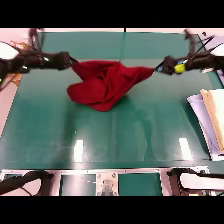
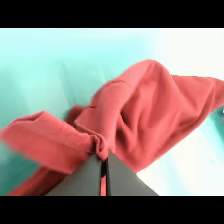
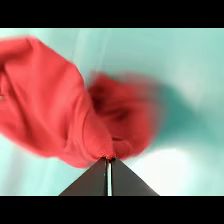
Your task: Fold the shirts.
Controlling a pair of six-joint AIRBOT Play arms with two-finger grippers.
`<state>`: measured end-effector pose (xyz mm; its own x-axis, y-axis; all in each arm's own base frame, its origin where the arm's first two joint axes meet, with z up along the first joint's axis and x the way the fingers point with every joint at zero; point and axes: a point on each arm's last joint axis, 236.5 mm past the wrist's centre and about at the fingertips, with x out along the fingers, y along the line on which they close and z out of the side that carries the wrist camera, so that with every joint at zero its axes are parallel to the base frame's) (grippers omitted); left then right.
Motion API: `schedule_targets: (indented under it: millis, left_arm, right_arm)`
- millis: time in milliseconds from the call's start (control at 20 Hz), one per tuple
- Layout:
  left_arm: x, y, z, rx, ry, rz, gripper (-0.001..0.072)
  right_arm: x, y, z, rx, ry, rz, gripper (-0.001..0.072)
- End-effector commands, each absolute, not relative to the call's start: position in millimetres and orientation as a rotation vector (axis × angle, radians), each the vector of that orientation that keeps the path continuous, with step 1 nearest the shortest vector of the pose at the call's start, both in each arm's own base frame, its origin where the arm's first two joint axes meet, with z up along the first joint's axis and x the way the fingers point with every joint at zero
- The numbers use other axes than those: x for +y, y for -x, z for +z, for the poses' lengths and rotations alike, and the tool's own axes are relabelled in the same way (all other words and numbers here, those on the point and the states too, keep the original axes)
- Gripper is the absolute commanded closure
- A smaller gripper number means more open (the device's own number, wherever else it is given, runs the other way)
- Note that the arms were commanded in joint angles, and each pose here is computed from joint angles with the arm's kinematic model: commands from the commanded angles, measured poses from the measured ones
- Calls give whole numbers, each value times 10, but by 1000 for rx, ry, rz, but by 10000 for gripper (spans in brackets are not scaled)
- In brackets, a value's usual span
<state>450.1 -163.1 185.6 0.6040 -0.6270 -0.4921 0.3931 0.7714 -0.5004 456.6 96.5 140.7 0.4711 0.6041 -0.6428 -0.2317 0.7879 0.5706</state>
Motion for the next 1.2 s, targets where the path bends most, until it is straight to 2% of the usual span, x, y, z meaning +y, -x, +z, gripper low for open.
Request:
schedule_targets:
  millis: [0, 200, 400, 500, 600, 750, 900, 1150]
  left_arm:
    - [-1576, -4152, 2700, 512, 228, -645, 690]
    - [-1571, -3689, 3562, 319, 157, -670, 690]
    - [-1551, -3002, 4679, 43, 63, -689, 690]
    - [-1495, -2729, 4957, -19, -25, -666, 690]
    - [-1310, -2729, 5006, -19, -97, -572, 690]
    - [-1069, -2969, 4851, 50, -86, -457, 690]
    - [-1071, -3413, 4495, 167, -62, -454, 690]
    - [-1183, -4394, 3193, 536, 10, -496, 690]
  right_arm:
    - [913, -4311, 2461, 714, -340, 531, 699]
    - [953, -3795, 3449, 478, -238, 537, 699]
    - [929, -3217, 4514, 177, -168, 489, 699]
    - [858, -3014, 4896, 60, -148, 445, 699]
    - [807, -2938, 5011, 27, -118, 416, 698]
    - [722, -3122, 4824, 77, -123, 388, 698]
    - [661, -3671, 4340, 192, -190, 387, 698]
    - [768, -4726, 2721, 569, -304, 412, 699]
